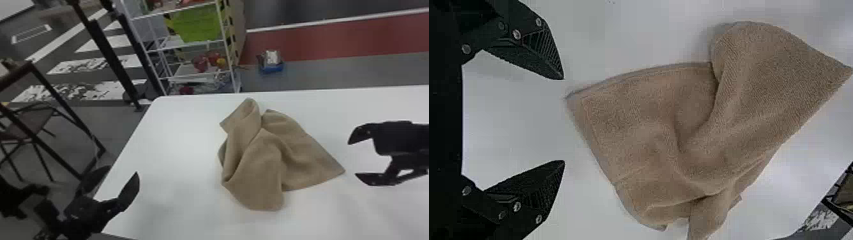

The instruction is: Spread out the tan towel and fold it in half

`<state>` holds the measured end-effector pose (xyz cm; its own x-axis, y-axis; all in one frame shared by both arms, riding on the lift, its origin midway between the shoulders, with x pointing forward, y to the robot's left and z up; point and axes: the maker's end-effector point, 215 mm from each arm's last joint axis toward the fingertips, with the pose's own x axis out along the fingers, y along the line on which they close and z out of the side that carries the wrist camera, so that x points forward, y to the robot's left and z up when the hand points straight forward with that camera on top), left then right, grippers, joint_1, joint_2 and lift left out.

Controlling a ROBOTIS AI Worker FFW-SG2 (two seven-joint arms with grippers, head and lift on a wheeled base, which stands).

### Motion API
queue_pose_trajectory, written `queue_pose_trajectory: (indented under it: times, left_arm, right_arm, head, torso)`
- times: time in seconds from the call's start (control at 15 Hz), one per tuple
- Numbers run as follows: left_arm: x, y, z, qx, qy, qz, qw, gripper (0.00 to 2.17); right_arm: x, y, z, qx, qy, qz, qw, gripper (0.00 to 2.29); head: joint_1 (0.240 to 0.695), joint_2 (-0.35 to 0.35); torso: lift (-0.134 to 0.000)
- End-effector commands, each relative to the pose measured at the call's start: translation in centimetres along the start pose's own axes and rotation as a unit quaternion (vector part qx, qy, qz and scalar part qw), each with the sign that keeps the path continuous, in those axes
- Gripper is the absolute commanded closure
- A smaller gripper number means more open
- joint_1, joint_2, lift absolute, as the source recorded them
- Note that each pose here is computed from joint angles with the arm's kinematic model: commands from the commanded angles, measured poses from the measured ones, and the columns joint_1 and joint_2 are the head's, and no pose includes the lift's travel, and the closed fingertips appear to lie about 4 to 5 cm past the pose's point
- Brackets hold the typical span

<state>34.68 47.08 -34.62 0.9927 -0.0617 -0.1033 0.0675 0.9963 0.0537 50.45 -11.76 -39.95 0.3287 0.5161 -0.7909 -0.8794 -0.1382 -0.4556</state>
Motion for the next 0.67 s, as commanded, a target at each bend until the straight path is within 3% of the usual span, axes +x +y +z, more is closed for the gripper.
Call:
queue_pose_trajectory:
  times: [0.0,0.6]
  left_arm:
    - [-0.1,0.0,-0.2,-0.005,0.000,0.003,1.0000,0.06]
    - [-0.3,0.3,-0.4,-0.006,0.001,0.006,1.0000,0.06]
  right_arm:
    - [1.1,0.8,-0.1,-0.004,0.006,0.021,0.9998,0.38]
    - [2.4,1.0,0.4,-0.021,0.018,0.038,0.9989,0.52]
  head:
    - [0.695,0.350]
    - [0.695,0.350]
  torso:
    - [-0.134]
    - [-0.134]
